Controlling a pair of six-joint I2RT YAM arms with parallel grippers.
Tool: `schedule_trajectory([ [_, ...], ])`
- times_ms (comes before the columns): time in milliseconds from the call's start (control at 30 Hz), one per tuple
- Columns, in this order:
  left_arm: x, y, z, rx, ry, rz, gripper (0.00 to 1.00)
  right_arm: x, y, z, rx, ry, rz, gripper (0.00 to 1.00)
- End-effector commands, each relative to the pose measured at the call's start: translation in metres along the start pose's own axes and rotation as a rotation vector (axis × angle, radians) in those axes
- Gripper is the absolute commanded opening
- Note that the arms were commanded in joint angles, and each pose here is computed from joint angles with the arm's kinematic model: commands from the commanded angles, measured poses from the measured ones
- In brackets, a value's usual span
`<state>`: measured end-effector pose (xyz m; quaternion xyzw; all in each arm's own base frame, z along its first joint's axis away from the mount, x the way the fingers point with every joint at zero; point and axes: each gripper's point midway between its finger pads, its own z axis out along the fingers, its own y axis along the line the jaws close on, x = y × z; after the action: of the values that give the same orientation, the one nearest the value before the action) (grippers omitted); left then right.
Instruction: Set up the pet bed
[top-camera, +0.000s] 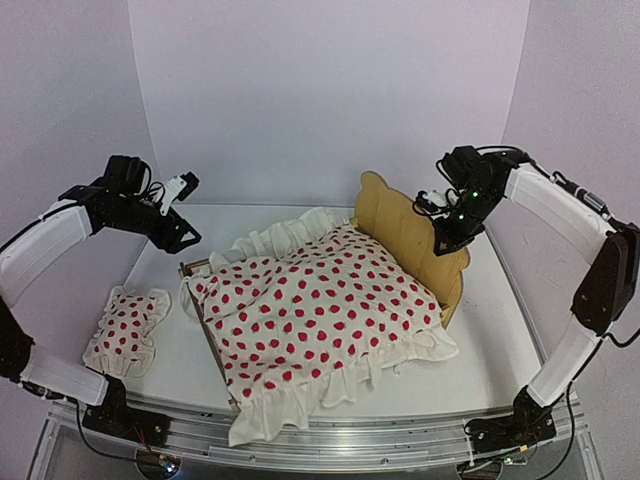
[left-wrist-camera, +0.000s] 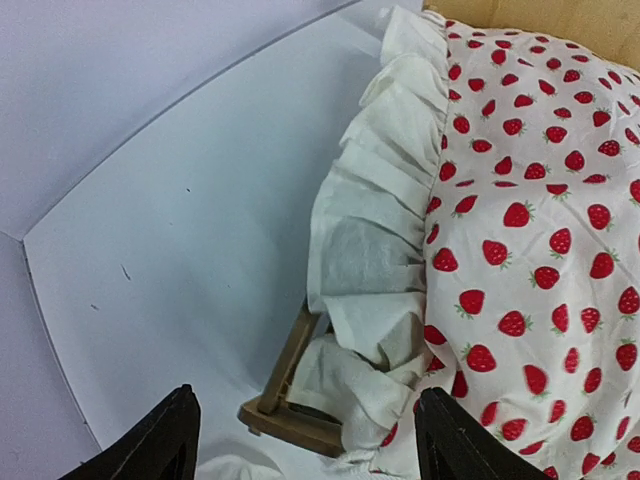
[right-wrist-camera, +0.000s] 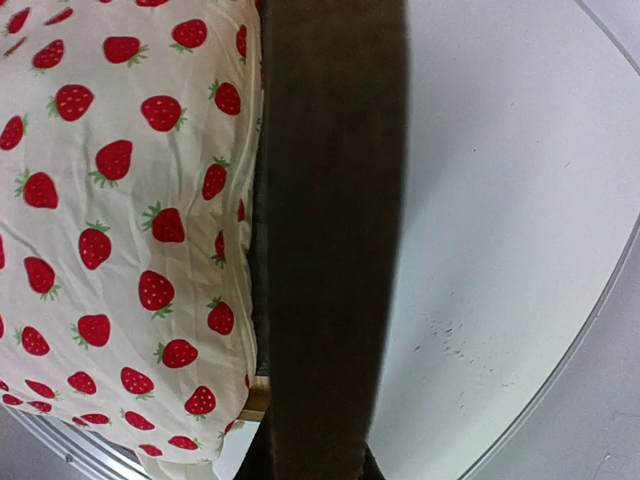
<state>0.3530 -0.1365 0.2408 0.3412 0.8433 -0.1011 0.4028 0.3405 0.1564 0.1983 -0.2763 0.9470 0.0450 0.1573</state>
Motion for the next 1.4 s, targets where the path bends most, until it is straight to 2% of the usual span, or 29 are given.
schedule_trajectory([
  [0,0.033,-0.019,-0.026,0.048,0.054,0.035,0.75,-0.046,0.007,0.010,-0.012,-0.056,-0.345,0.00],
  [133,0.051,-0.011,-0.032,0.007,0.092,0.017,0.75,-0.128,-0.017,0.029,0.090,-0.176,-0.372,0.02],
  [200,0.054,-0.009,-0.034,0.008,0.081,-0.009,0.74,-0.174,-0.029,0.039,0.162,-0.287,-0.360,0.08],
  [267,0.058,-0.004,-0.034,0.007,0.074,-0.050,0.74,-0.206,-0.037,0.045,0.210,-0.380,-0.340,0.26],
  [333,0.064,-0.002,-0.031,0.006,0.078,-0.066,0.74,-0.238,-0.041,0.040,0.222,-0.496,-0.263,0.52],
  [367,0.067,-0.002,-0.029,0.005,0.080,-0.070,0.74,-0.251,-0.043,0.034,0.228,-0.554,-0.201,0.60],
  [433,0.073,-0.001,-0.023,0.005,0.093,-0.077,0.74,-0.267,-0.051,0.019,0.244,-0.638,-0.083,0.71],
  [533,0.079,0.005,-0.011,0.000,0.116,-0.090,0.73,-0.268,-0.057,-0.013,0.262,-0.704,0.017,0.82],
  [667,0.079,0.019,0.012,0.001,0.149,-0.101,0.73,-0.243,-0.063,-0.060,0.280,-0.734,0.104,0.88],
  [767,0.074,0.038,0.034,-0.002,0.182,-0.112,0.73,-0.210,-0.053,-0.092,0.173,-0.755,0.161,0.89],
  [833,0.067,0.054,0.046,0.002,0.172,-0.127,0.73,-0.184,-0.044,-0.089,0.121,-0.721,0.192,0.89],
  [900,0.061,0.073,0.057,0.005,0.155,-0.156,0.73,-0.152,-0.043,-0.094,0.101,-0.704,0.302,0.88],
  [1000,0.067,0.106,0.078,-0.007,0.162,-0.201,0.73,-0.097,-0.047,-0.067,0.114,-0.620,0.500,0.83],
  [1100,0.087,0.132,0.099,-0.025,0.181,-0.231,0.72,-0.036,-0.050,-0.018,0.153,-0.493,0.685,0.72],
  [1167,0.102,0.135,0.113,-0.011,0.203,-0.230,0.71,-0.002,-0.045,0.018,0.150,-0.399,0.770,0.67],
  [1267,0.121,0.123,0.125,0.039,0.234,-0.210,0.70,0.020,-0.036,0.058,0.161,-0.292,0.810,0.66],
  [1367,0.136,0.103,0.124,0.101,0.252,-0.185,0.68,0.019,-0.025,0.094,0.140,-0.229,0.815,0.65],
])
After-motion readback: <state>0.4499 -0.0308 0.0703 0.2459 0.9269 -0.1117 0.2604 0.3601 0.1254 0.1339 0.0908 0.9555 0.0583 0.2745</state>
